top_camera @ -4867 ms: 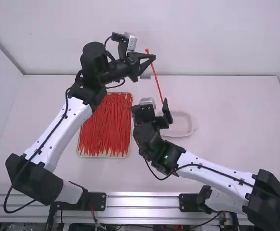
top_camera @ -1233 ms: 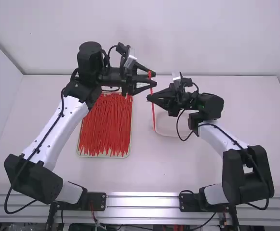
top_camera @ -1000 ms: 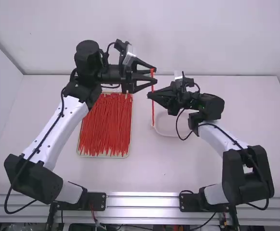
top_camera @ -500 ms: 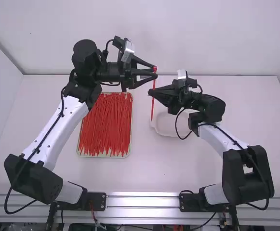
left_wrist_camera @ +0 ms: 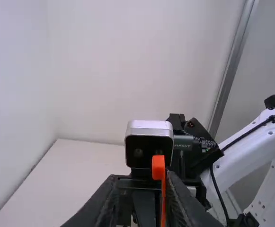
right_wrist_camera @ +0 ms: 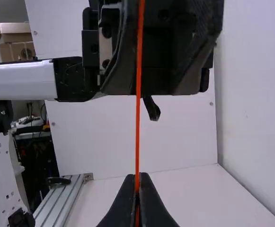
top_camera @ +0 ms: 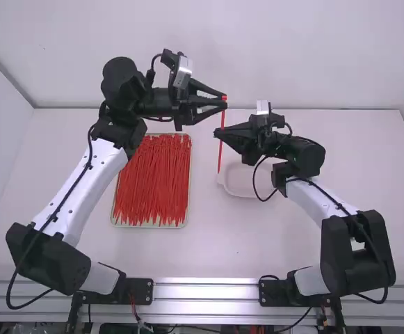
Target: Fasten the cable tie
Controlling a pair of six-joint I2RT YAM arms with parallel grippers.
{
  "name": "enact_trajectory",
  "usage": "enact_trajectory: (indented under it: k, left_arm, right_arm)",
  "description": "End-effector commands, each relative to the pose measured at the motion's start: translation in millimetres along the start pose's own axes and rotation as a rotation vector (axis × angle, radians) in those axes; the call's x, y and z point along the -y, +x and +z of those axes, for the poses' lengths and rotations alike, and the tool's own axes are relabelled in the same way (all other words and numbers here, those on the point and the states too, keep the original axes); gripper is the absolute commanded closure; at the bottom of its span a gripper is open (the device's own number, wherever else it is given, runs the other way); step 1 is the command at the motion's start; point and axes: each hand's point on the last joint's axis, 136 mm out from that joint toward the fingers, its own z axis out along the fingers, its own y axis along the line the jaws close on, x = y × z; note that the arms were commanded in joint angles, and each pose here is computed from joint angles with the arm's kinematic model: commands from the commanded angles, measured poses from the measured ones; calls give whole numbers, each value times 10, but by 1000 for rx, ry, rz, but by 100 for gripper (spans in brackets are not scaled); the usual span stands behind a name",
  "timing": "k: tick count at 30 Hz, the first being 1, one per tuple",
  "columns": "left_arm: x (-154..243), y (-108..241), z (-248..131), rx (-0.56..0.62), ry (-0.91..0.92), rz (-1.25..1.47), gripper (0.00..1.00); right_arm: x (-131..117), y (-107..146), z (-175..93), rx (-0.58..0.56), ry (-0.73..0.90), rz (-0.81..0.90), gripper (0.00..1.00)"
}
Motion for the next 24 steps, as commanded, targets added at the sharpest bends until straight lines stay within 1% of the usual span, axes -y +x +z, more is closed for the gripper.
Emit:
enact_trajectory:
  k: [1, 9, 15, 16, 17, 22, 24]
  left_arm:
    - [50, -62, 10, 4, 13, 1, 80]
    - [51, -33, 19, -3, 14, -10, 80]
    - [63, -32, 33, -3, 19, -9, 87]
    - [66, -31, 36, -3, 19, -9, 90]
    - [69, -34, 38, -2, 20, -7, 97]
    - [66, -34, 37, -3, 19, -11, 98]
    - [66, -30, 36, -3, 19, -13, 98]
  right_arm:
    - [-2, -76, 19, 13, -1, -24, 100]
    - [6, -85, 19, 19, 4, -24, 100]
    - [7, -85, 19, 19, 4, -24, 100]
    - [7, -86, 19, 19, 4, -24, 100]
    - [7, -87, 19, 19, 4, -24, 100]
    - [11, -89, 19, 21, 6, -23, 100]
    - [9, -85, 19, 19, 4, -23, 96]
